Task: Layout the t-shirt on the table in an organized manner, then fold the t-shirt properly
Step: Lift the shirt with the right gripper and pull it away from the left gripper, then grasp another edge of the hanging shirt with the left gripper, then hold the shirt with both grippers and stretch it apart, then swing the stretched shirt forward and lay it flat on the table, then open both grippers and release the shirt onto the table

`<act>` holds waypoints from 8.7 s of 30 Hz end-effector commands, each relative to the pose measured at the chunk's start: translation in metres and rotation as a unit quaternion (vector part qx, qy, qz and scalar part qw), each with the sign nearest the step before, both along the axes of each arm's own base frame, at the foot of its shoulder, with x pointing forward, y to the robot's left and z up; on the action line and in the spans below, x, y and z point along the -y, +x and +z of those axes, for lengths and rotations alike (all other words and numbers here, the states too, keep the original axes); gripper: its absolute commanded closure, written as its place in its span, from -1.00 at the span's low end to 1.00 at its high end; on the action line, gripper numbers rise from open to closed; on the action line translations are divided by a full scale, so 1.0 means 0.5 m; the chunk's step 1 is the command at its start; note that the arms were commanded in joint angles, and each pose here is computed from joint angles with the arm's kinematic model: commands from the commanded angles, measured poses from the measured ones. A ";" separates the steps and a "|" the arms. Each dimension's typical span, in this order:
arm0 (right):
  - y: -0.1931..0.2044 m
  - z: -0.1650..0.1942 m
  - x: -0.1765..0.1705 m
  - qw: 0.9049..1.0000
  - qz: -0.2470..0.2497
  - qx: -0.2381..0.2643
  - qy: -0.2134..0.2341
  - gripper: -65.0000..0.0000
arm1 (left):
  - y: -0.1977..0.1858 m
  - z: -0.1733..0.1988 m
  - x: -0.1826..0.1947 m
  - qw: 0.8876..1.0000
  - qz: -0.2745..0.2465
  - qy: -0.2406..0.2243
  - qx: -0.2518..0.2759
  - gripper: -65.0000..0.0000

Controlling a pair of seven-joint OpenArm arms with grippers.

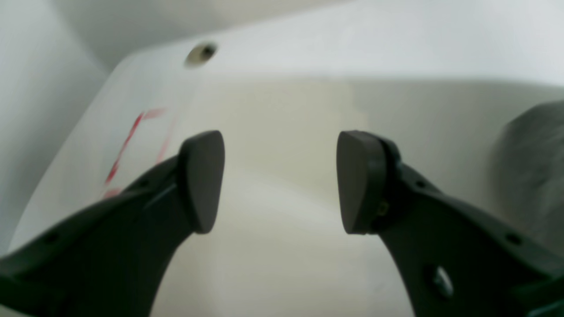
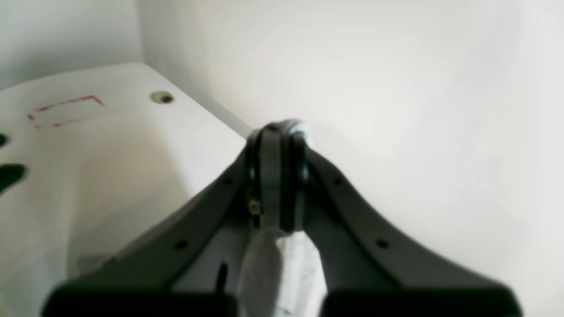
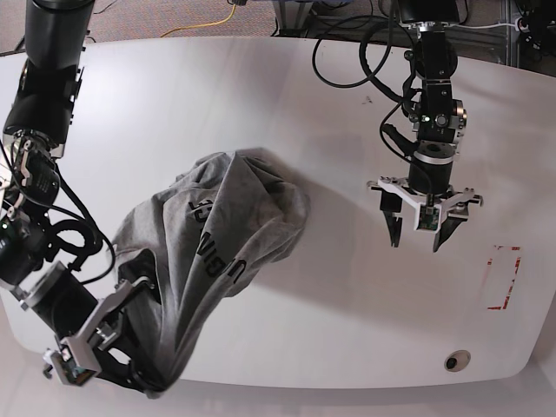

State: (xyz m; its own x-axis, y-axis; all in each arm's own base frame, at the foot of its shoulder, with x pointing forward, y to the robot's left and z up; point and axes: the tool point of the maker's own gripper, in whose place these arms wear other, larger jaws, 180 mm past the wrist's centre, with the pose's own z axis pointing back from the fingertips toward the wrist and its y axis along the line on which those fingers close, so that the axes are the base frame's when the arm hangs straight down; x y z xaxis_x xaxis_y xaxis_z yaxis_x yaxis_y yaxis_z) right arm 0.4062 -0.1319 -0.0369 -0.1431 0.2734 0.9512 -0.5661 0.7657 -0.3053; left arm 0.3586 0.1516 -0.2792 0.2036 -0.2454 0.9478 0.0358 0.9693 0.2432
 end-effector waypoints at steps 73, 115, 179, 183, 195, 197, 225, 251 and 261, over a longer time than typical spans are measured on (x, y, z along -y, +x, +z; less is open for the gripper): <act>0.008 0.128 0.031 0.994 -0.008 0.070 -0.082 1.00 | 0.144 -0.181 0.293 0.895 -0.175 -0.371 -0.177 -0.18; 0.003 0.151 0.051 0.994 -0.020 0.083 -0.068 1.00 | 0.160 -0.210 0.366 0.882 -0.200 -0.364 -0.222 1.00; 0.216 0.162 0.172 0.983 -0.140 0.032 -0.112 1.00 | 0.223 0.568 -0.064 0.947 -0.198 -0.092 0.237 1.00; 0.217 0.125 0.173 0.984 -0.137 0.013 -0.112 1.00 | 0.217 0.565 -0.057 0.948 -0.201 -0.087 0.231 1.00; 0.108 -0.044 0.179 0.983 -0.126 -0.056 -0.122 1.00 | 0.150 0.374 -0.016 0.963 -0.215 -0.091 0.133 1.00; 0.078 -0.072 0.189 0.980 -0.135 -0.069 -0.128 1.00 | 0.126 0.333 -0.006 0.964 -0.220 -0.100 0.111 1.00; -0.251 -0.508 0.168 0.924 -0.144 -0.341 -0.101 0.82 | -0.230 -0.038 -0.108 0.948 -0.123 -0.245 -0.160 0.99; -0.278 -0.522 0.142 0.922 -0.122 -0.358 -0.078 -0.84 | -0.317 -0.091 -0.134 0.919 -0.141 -0.222 -0.294 -0.26; -0.197 -0.451 0.040 0.949 -0.045 -0.310 0.036 -0.84 | -0.234 -0.019 -0.163 0.942 -0.139 -0.205 -0.225 -0.27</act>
